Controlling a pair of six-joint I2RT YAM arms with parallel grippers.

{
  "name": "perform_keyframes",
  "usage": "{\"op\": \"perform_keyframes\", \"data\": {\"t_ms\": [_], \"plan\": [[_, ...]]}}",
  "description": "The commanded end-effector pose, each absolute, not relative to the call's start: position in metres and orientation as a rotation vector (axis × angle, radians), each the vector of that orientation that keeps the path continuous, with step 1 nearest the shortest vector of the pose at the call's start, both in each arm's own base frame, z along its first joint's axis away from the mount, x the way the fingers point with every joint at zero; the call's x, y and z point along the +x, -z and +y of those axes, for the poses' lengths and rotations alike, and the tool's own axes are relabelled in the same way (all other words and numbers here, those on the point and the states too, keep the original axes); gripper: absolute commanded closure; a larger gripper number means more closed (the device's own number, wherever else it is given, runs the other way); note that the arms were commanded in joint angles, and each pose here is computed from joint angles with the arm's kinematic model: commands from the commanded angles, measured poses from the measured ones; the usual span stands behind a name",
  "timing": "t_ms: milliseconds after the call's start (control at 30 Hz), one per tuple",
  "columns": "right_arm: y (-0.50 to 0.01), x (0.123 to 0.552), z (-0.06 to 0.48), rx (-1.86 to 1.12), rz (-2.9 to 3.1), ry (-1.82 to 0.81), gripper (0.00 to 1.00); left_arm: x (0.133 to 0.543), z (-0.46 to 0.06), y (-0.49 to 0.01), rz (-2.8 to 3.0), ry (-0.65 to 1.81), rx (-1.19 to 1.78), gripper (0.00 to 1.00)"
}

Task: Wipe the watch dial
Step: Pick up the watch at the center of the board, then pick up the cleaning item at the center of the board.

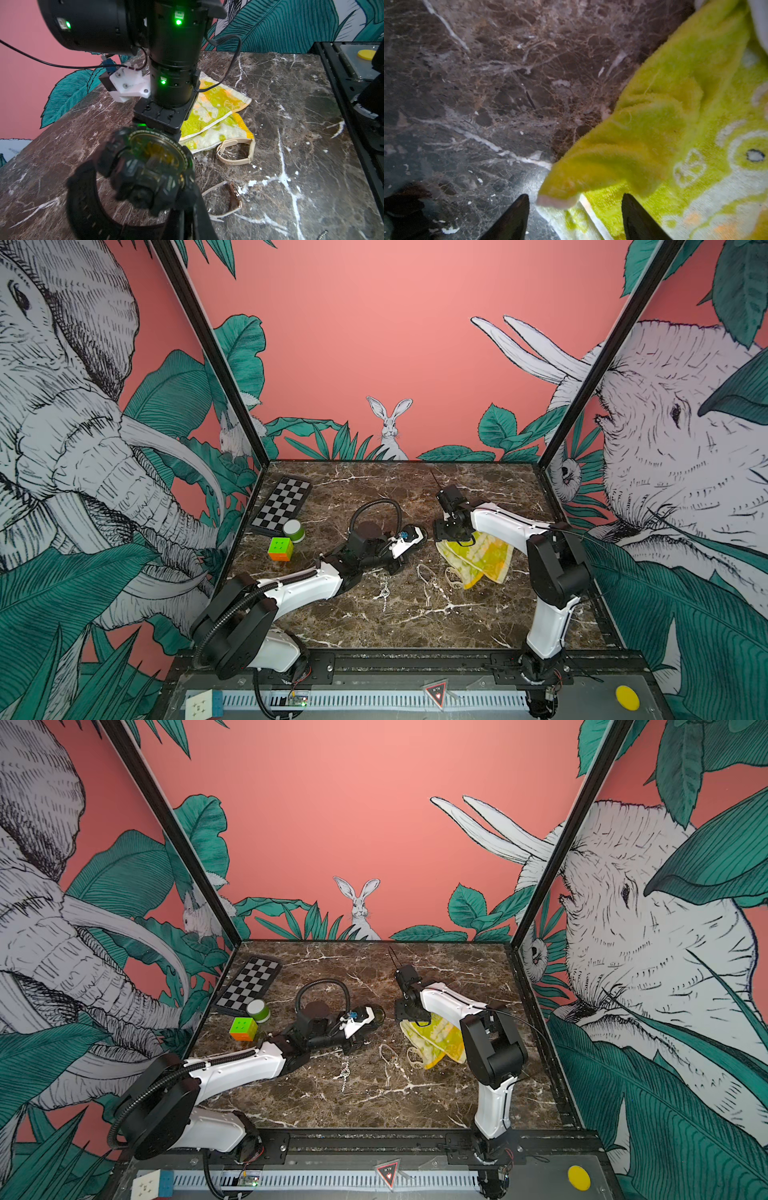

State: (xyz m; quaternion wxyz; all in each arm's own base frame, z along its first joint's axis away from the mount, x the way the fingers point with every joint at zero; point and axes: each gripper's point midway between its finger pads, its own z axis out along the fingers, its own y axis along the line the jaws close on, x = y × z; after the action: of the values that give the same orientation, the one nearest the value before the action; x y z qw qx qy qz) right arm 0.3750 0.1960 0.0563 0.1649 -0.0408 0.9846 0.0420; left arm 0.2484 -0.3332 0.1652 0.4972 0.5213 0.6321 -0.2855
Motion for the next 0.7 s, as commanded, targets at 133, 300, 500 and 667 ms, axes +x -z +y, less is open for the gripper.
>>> {"op": "perform_keyframes", "data": {"t_ms": [133,300,500,667], "plan": [[-0.043,0.379,0.205,-0.138,2.828,-0.107,0.34,0.244,-0.335,-0.162,1.531,0.743,1.282,1.00],[-0.034,0.377,0.200,-0.123,2.850,-0.067,0.45,0.246,-0.334,-0.161,1.539,0.738,1.273,1.00],[-0.041,0.375,0.197,-0.145,2.833,-0.083,0.82,0.252,-0.332,-0.160,1.554,0.731,1.244,1.00],[-0.064,0.370,0.196,-0.180,2.780,-0.215,0.95,0.257,-0.334,-0.161,1.560,0.722,1.227,1.00]]}}
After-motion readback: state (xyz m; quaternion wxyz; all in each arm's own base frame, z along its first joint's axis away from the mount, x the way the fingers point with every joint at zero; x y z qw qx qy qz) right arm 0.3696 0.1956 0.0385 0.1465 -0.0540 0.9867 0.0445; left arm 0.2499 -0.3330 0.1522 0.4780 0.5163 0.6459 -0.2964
